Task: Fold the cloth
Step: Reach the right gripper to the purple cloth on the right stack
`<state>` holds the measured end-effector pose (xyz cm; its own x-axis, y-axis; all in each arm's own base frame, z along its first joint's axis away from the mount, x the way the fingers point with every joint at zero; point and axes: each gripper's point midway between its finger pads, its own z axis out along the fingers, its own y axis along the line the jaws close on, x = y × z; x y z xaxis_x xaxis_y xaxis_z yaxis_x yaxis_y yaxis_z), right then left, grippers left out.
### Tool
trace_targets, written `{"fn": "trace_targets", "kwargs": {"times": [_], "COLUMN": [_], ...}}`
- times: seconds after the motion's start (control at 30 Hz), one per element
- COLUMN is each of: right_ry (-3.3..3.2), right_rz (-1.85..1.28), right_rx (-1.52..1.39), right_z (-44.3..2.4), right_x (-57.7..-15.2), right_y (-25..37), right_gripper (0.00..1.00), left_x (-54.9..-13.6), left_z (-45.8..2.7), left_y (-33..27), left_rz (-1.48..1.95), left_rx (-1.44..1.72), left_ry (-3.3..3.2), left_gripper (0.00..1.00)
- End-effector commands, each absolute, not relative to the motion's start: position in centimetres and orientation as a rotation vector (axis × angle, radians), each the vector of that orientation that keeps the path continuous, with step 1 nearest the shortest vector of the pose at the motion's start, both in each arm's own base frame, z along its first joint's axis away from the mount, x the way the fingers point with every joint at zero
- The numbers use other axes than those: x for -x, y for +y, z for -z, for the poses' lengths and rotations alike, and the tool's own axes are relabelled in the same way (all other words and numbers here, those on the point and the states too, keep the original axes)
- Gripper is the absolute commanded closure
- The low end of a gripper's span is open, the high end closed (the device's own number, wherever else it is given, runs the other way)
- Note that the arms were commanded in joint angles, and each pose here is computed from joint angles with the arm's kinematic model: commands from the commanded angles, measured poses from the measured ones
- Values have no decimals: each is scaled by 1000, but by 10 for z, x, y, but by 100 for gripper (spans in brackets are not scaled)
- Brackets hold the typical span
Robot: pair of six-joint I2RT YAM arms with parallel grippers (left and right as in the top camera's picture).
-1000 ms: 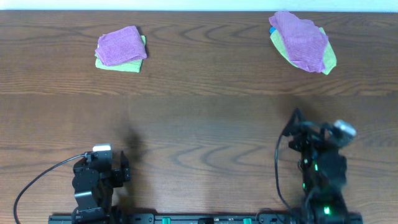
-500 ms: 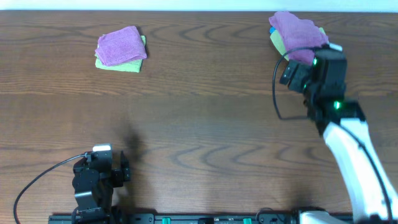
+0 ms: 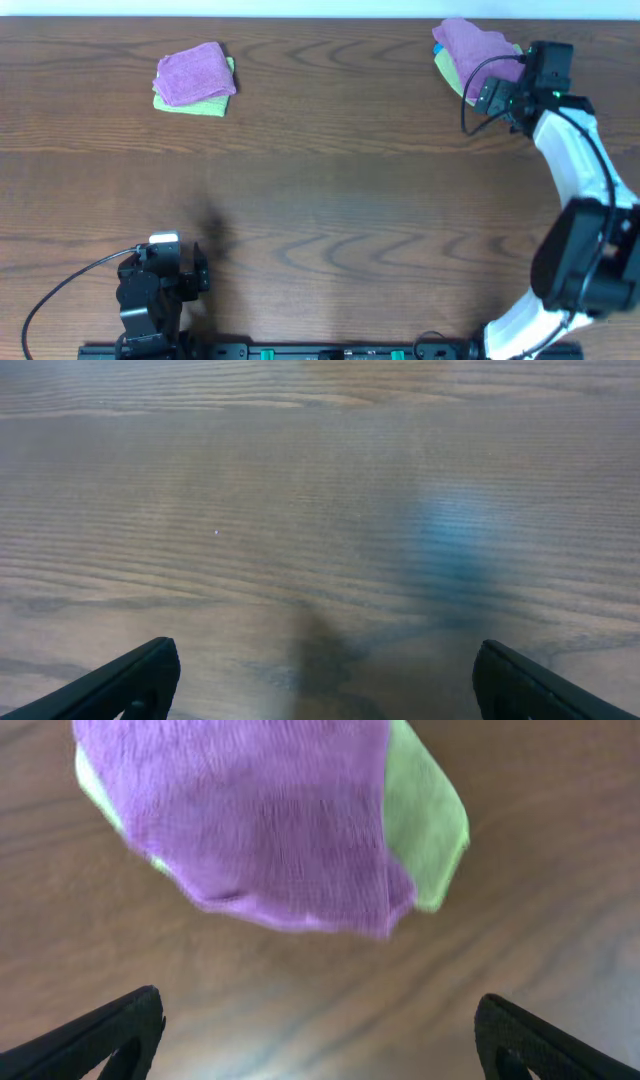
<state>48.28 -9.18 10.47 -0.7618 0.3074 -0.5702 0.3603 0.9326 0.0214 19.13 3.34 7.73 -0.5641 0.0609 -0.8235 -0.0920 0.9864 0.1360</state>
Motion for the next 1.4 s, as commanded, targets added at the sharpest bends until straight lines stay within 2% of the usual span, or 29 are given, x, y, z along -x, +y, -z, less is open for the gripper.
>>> {"fn": "trace_targets", "kwargs": {"times": [0.0,0.17,0.6,0.8,1.03,1.23,1.3,1.37], "right_ry": [2476,2446,2465,2459,2439,2413,2409,2407], "right_rz": [120,52,-74,-134,-137,-135,-134,-128], "right_rx": [-416,-388,-327,-311,-306,-303,-303,-304], "right_z": [-110,-108,-73,-60,-63,-87,-104,-118], "right_x": [-507,-545,-585,-592,-598,-606,-608,-609], "right_y": [-100,-105,-97,-90,-91,-92,-92,-93], "right_gripper": [1,4,9,27,69,81,91,96], "left_x": [-191,-191,-191,-191,-191,-191,-191,-191], "left_z": [-75,-75,-75,-75,-75,-75,-75,-75], "left_y": [34,34,34,34,34,34,34,34], "left_rz": [-209,-209,-209,-209,-209,-209,-209,-209], "left_rx": [20,20,20,20,20,20,20,20], "left_ry": [2166,2166,2166,2166,2166,2166,2166,2166], "left_gripper": [5,5,5,5,5,5,5,5]}}
